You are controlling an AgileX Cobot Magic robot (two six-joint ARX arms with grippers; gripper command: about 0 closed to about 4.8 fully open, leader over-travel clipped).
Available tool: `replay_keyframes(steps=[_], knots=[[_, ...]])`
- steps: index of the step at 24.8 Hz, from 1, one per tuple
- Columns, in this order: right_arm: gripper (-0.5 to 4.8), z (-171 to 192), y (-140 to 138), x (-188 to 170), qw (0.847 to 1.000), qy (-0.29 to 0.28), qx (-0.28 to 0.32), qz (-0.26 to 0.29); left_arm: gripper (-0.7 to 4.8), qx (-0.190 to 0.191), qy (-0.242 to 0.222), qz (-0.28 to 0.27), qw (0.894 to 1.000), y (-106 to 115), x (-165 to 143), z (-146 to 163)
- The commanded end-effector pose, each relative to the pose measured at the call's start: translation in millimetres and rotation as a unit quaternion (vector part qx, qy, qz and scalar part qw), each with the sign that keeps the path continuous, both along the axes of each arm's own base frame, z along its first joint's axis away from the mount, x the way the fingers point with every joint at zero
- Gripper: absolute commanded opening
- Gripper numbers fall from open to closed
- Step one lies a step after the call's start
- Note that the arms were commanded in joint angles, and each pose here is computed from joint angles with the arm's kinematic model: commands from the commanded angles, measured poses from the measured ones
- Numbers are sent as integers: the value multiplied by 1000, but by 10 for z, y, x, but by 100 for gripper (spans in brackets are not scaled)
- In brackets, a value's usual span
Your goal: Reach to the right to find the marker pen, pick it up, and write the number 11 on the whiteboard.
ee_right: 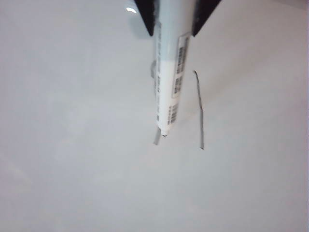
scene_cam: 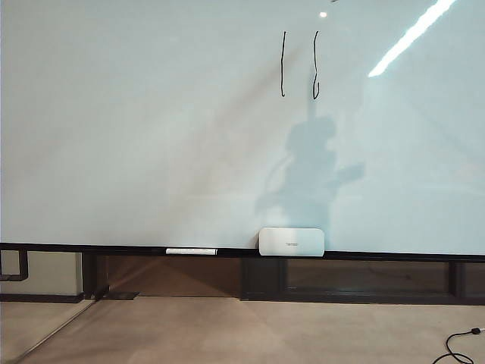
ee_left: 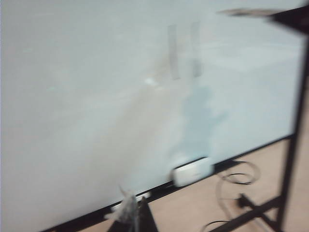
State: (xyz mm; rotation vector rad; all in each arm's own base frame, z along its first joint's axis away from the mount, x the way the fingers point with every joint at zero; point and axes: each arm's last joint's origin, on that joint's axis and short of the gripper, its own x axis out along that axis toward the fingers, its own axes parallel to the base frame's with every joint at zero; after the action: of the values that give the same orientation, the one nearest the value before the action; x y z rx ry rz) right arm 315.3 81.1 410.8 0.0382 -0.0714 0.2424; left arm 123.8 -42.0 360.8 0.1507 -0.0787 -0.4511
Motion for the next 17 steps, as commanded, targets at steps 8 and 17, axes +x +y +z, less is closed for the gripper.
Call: replay_keyframes(steps=[8, 17], knots=[[-1, 30, -214, -676, 1000, -8, 1, -15, -5, -16, 34, 150, 988, 103, -41, -39], [-1, -360, -326, -1130, 1000, 7, 15, -17, -5, -31, 55, 181, 982, 152, -145, -129]])
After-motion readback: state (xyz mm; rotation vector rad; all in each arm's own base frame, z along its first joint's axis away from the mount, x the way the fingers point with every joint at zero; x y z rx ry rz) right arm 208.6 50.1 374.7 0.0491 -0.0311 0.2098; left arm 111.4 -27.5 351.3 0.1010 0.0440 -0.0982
